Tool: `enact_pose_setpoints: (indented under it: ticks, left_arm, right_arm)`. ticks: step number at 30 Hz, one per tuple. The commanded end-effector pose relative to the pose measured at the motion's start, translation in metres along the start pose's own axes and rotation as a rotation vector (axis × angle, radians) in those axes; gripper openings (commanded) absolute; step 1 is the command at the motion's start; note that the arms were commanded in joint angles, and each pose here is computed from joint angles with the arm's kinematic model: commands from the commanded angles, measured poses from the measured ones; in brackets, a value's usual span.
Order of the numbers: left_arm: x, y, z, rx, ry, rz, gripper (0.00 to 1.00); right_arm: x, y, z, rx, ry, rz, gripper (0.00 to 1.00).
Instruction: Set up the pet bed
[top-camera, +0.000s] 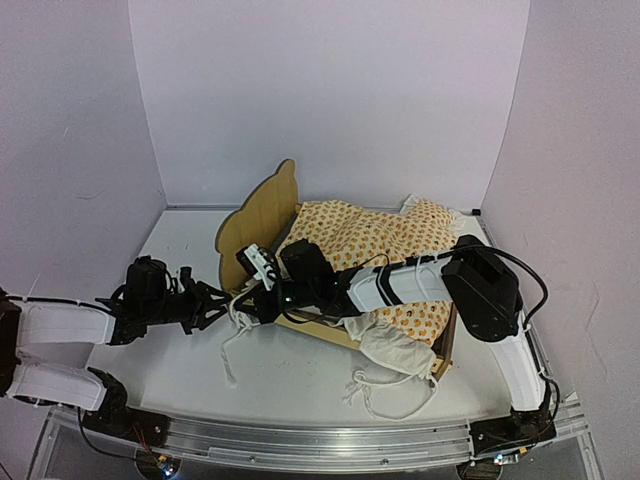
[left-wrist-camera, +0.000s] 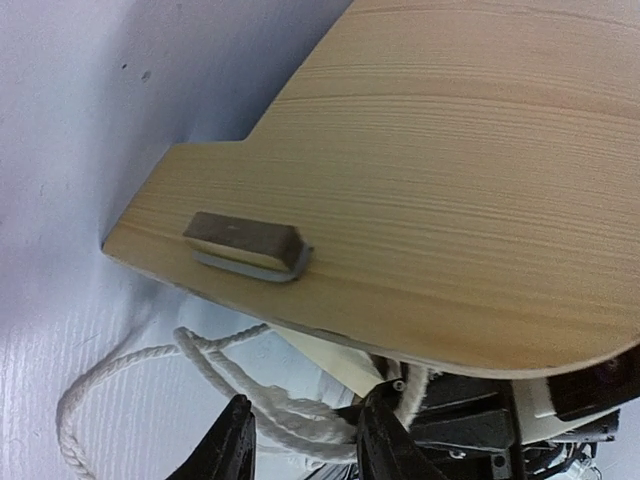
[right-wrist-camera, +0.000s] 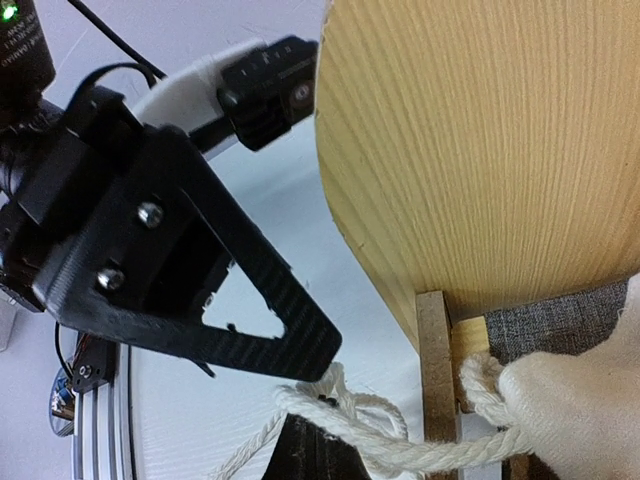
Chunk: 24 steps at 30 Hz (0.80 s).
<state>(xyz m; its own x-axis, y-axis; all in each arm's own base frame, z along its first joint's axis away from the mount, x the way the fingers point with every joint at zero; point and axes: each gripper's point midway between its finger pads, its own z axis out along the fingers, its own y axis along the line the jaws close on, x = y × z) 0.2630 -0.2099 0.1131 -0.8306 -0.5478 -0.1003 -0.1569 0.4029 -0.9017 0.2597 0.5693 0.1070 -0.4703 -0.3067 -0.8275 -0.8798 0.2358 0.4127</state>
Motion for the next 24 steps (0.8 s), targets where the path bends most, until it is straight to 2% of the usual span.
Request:
enact_pose_setpoints:
  ticks: [1,10,15,18,22,24]
  left_arm:
    - [0.002,-0.014,0.009,0.035,0.040,-0.025,0.36]
    - [0.004,-0.023,0.015,0.050,0.054,-0.018,0.35]
    - [0.004,-0.025,0.014,0.062,0.048,-0.036,0.45]
    - [0.004,-0.027,0.013,0.069,0.045,-0.049,0.48]
    - [0.007,-0.030,0.015,0.082,0.056,-0.074,0.48]
    - [0.009,-0.032,0.015,0.097,0.064,-0.091,0.43]
  right_arm:
    - [-0.033,0.012,-0.003,-0.029,-0.095,-0.039,0.00]
    - [-0.028,0.011,0.000,-0.042,-0.083,-0.031,0.00]
    - [-0.022,0.012,0.000,-0.051,-0.069,-0.028,0.00]
    - [-0.019,0.014,-0.001,-0.047,-0.065,-0.035,0.00]
    - [-0.016,0.014,0.001,-0.055,-0.058,-0.038,0.00]
    - [-0.014,0.018,0.004,-0.064,-0.052,-0.043,0.00]
